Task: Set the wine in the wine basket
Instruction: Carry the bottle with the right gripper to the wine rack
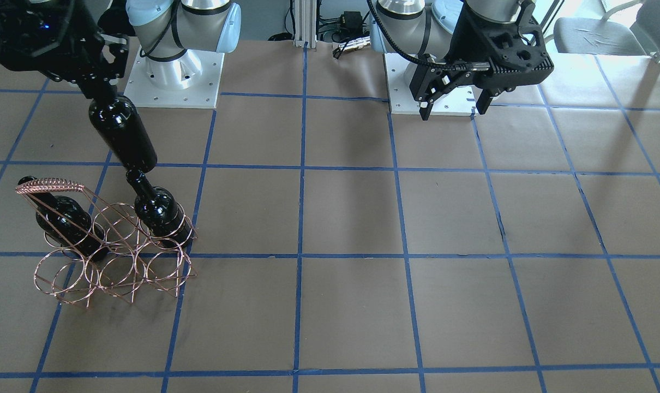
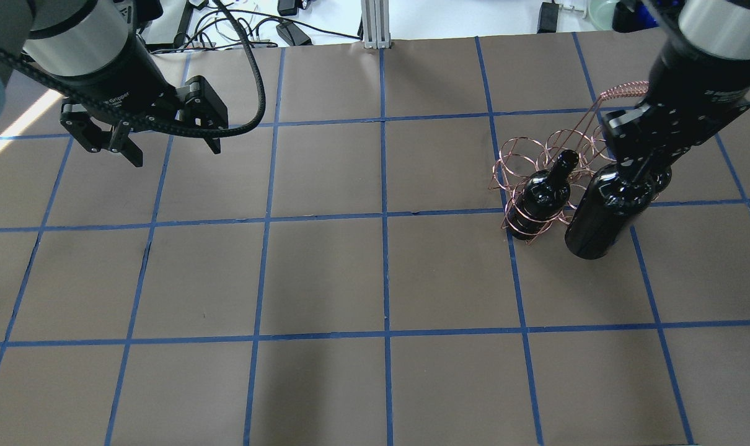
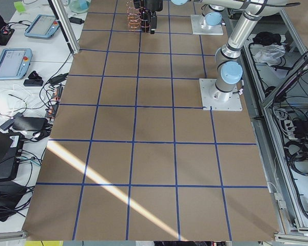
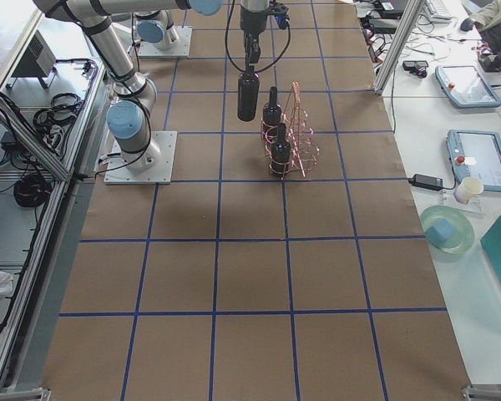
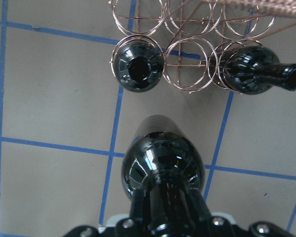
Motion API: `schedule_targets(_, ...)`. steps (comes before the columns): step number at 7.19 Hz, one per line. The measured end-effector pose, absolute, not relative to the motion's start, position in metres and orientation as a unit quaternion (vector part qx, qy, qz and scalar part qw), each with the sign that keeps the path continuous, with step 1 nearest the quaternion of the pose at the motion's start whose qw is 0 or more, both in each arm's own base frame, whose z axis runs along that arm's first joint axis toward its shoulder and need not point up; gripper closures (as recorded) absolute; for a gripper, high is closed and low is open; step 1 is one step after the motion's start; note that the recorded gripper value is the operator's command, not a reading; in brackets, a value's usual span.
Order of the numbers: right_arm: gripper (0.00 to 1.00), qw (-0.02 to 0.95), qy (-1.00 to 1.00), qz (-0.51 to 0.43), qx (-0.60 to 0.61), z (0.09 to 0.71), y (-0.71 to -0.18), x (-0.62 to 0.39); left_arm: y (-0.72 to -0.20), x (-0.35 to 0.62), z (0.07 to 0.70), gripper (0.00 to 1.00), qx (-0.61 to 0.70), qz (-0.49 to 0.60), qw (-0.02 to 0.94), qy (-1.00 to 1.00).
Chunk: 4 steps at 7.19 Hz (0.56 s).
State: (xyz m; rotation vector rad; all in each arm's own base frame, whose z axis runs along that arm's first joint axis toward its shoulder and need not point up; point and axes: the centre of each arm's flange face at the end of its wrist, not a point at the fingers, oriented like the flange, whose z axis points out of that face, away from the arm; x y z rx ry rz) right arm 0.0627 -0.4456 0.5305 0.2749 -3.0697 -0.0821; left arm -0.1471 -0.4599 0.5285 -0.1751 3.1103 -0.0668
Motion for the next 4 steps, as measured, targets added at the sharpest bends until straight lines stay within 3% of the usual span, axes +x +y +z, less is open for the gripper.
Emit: schedule_targets(4, 1.0, 0.014, -0.994, 0.048, 0.101, 0.535, -0.495, 0.035, -0.47, -0.147, 0.532, 0.0, 0.006, -0.052, 0.016, 0.998)
